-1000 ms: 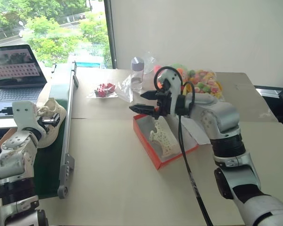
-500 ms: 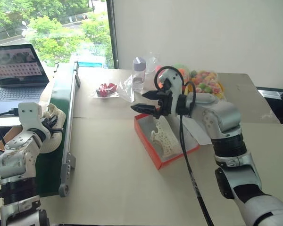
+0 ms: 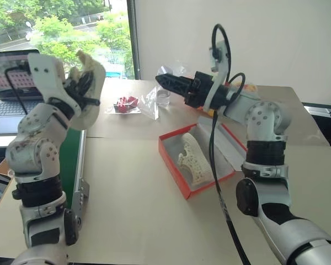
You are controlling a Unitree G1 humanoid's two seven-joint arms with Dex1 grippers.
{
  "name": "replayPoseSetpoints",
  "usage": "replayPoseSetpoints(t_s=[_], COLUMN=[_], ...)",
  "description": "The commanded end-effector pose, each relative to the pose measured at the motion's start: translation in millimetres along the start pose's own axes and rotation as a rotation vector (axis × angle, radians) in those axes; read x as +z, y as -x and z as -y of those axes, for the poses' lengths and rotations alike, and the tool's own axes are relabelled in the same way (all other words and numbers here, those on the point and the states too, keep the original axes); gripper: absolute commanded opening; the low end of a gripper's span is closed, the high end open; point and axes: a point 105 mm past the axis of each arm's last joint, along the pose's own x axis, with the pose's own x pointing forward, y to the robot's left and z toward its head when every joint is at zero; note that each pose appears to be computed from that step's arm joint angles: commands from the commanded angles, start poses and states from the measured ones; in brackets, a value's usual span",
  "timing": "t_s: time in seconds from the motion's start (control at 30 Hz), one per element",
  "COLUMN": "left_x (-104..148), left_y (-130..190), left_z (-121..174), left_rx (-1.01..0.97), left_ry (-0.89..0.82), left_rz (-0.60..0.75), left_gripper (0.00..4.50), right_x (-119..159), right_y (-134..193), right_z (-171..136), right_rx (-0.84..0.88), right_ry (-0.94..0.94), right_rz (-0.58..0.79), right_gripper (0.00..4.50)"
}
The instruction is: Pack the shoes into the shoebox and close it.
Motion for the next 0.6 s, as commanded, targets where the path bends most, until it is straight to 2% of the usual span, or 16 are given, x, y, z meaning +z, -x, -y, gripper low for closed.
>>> replayPoseSetpoints(t_s=[0.03,0.13,0.4,0.6], left_x=[29,34,31,24], left_y=[-9,-15,-23,-26], left_z=[42,78,128,138], left_rx=[-0.123,-0.248,-0.403,-0.438], left_ry=[0.030,0.060,0.115,0.123], left_rz=[0.104,0.118,0.114,0.099], left_gripper=[0.21,0.21,0.21,0.21], right_x=[29,35,32,32], right_y=[3,5,7,10], right_z=[-1,5,8,7], right_rx=[-0.013,-0.035,-0.075,-0.082], right_ry=[-0.126,-0.215,-0.269,-0.265], right_rz=[0.115,0.143,0.139,0.140], right_gripper=[4.50,4.50,4.50,4.50])
